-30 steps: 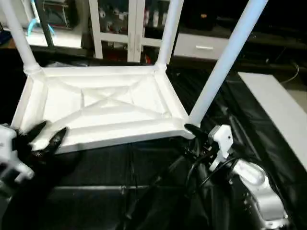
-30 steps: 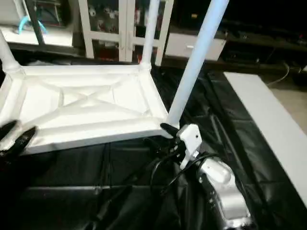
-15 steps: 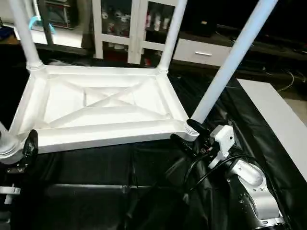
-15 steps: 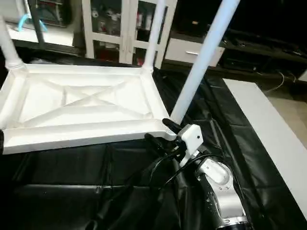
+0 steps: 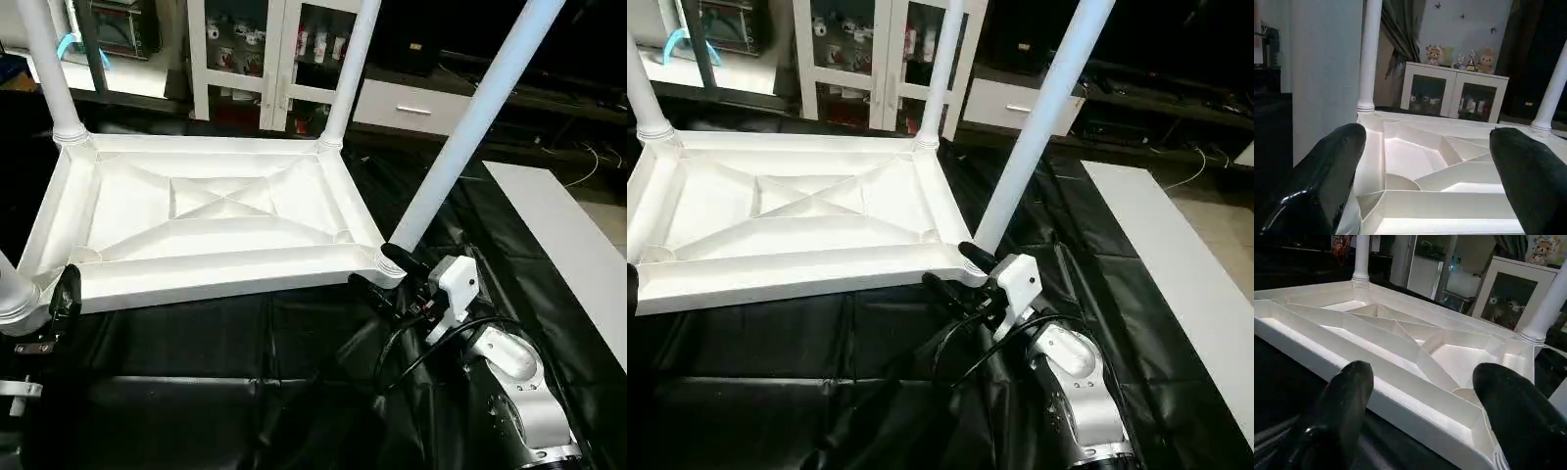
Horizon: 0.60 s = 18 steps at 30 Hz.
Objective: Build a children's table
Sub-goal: Rotate leg to tighten
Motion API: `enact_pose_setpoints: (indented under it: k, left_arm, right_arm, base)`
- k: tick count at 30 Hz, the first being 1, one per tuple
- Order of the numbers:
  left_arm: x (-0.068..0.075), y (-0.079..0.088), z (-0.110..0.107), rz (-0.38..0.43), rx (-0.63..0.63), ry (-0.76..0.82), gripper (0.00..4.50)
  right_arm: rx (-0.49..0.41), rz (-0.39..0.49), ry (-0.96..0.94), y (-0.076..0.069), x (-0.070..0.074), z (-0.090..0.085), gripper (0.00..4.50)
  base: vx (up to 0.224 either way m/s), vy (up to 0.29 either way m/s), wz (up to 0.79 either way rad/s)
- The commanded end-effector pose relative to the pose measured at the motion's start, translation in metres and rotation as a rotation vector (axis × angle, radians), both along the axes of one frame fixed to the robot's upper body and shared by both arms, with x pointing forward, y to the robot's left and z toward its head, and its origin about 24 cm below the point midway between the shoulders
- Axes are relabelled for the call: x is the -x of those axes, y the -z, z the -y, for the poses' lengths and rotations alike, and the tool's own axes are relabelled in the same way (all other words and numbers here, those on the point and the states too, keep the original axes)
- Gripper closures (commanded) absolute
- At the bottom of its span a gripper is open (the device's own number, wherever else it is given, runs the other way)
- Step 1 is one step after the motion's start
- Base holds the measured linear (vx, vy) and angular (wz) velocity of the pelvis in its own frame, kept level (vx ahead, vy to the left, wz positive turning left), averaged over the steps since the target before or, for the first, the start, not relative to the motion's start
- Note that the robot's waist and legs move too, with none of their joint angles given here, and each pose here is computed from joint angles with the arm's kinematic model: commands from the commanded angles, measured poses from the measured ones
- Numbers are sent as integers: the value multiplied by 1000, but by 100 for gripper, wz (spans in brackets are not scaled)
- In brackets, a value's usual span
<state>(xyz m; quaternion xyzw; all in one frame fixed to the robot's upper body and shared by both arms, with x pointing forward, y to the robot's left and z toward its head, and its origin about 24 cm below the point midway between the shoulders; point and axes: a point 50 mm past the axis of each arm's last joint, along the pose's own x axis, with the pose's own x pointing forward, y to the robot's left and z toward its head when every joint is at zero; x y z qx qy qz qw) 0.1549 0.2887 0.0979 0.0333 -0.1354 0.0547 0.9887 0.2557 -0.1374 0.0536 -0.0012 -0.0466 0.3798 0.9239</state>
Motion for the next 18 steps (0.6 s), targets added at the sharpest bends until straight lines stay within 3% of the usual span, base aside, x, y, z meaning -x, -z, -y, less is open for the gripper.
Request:
enact_pose_setpoints:
  k: [1, 8, 9, 12, 16, 18]
  left_arm:
    - [0, -3, 3, 12, -17, 6, 3]
    - [0, -3, 3, 12, -17, 6, 3]
    - [5, 0, 5, 30, -38, -38, 3]
    - [7, 0, -5, 3, -53, -171, 3]
    - [7, -4, -4, 2, -66, -152, 3]
    - [0, -10, -3, -9, -87, -105, 3]
  right_arm:
    - [19, 12, 21, -1, -2, 7, 86]
    - [19, 12, 21, -1, -2, 7, 86]
    - [21, 25, 19, -1, -4, 7, 86]
    - [-15, -19, -107, 3, -9, -10, 86]
    - [-28, -23, -113, 3, -14, -15, 86]
    - [-60, -32, -99, 4, -19, -19, 86]
  base:
    - [0, 0, 0]
    - [0, 0, 0]
    - [0, 0, 0]
    - [0, 0, 0]
    - [0, 0, 0]
    - [0, 0, 0]
